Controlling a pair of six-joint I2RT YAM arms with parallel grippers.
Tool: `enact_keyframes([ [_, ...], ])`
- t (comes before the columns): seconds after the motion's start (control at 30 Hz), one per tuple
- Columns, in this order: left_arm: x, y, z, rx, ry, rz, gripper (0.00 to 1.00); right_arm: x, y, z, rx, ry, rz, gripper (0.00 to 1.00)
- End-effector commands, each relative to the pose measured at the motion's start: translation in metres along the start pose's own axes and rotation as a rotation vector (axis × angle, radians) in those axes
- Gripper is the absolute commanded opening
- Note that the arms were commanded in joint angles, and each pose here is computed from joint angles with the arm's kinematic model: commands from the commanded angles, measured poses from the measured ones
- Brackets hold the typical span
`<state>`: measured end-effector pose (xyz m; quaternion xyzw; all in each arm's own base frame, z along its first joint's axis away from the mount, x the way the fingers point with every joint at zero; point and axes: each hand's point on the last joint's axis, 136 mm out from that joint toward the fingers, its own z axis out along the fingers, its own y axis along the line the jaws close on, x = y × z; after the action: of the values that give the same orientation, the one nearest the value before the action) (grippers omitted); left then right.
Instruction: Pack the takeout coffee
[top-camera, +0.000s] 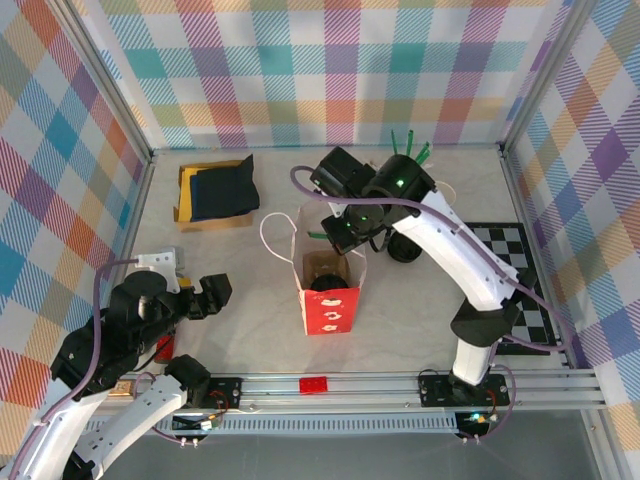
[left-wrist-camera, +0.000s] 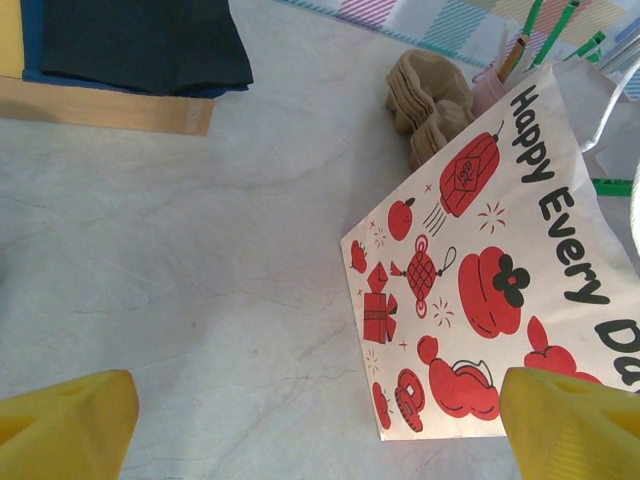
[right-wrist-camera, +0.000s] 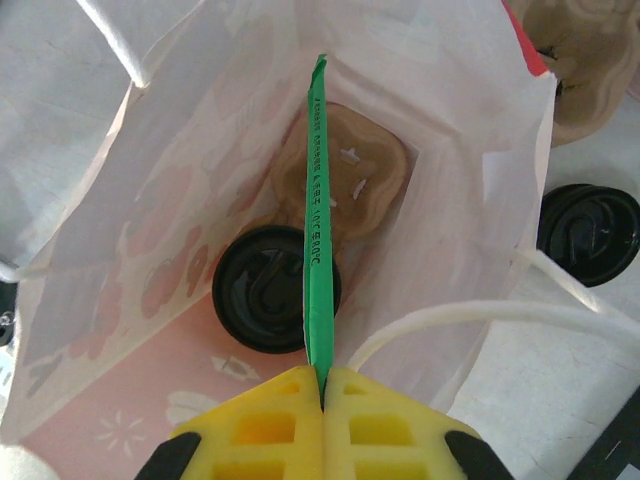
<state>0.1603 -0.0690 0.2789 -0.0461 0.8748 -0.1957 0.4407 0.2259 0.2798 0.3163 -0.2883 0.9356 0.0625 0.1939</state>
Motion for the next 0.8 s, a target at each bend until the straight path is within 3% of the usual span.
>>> enact_keyframes([
  [0.0, 0.0, 0.004, 0.003, -0.02, -0.008, 0.015, 0.93, 0.031, -0.02, -0.008, 0.1, 0.119, -0.033, 0.03],
  [0.77, 0.002, 0.007, 0.003, -0.031, -0.005, 0.018, 0.93, 0.031, -0.017, 0.021, 0.137, 0.204, -0.072, 0.06],
])
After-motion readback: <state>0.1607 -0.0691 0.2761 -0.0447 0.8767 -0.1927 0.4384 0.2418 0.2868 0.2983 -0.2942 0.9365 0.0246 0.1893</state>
